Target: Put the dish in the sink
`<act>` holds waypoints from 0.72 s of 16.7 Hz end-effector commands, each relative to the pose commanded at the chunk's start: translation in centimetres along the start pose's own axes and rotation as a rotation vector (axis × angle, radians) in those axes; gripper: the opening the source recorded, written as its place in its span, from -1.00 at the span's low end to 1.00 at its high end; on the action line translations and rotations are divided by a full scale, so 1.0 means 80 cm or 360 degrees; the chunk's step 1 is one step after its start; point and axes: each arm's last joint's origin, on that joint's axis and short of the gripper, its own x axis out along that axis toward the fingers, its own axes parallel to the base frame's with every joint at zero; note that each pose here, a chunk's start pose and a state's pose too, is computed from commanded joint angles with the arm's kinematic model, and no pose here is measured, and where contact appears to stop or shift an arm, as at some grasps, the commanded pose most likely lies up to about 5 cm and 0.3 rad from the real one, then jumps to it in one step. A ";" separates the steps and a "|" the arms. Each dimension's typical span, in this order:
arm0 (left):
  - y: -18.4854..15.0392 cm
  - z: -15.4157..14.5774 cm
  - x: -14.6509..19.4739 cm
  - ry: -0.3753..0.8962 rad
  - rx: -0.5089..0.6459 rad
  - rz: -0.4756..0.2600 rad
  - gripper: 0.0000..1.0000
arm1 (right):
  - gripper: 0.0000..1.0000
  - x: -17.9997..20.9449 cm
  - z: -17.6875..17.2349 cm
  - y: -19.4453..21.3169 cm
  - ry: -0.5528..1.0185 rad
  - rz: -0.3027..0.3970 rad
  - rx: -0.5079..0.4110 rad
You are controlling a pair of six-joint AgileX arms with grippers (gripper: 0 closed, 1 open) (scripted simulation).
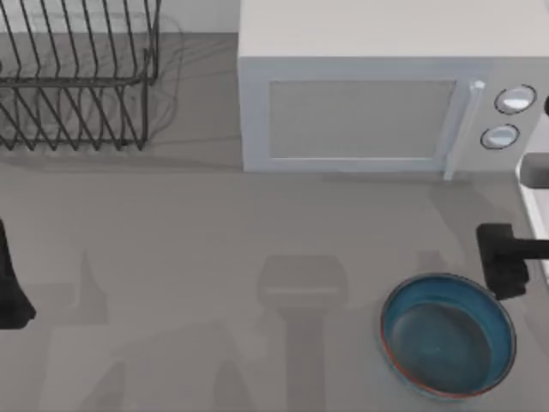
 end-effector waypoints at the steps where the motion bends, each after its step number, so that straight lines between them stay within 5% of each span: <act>1: 0.000 0.000 0.000 0.0000 0.0000 0.0000 1.00 | 1.00 0.001 0.005 0.006 0.0052 -0.0020 0.0000; 12: 0.000 0.000 0.000 0.0000 0.0000 0.0000 1.00 | 1.00 0.026 0.014 0.014 0.0133 -0.0053 0.0000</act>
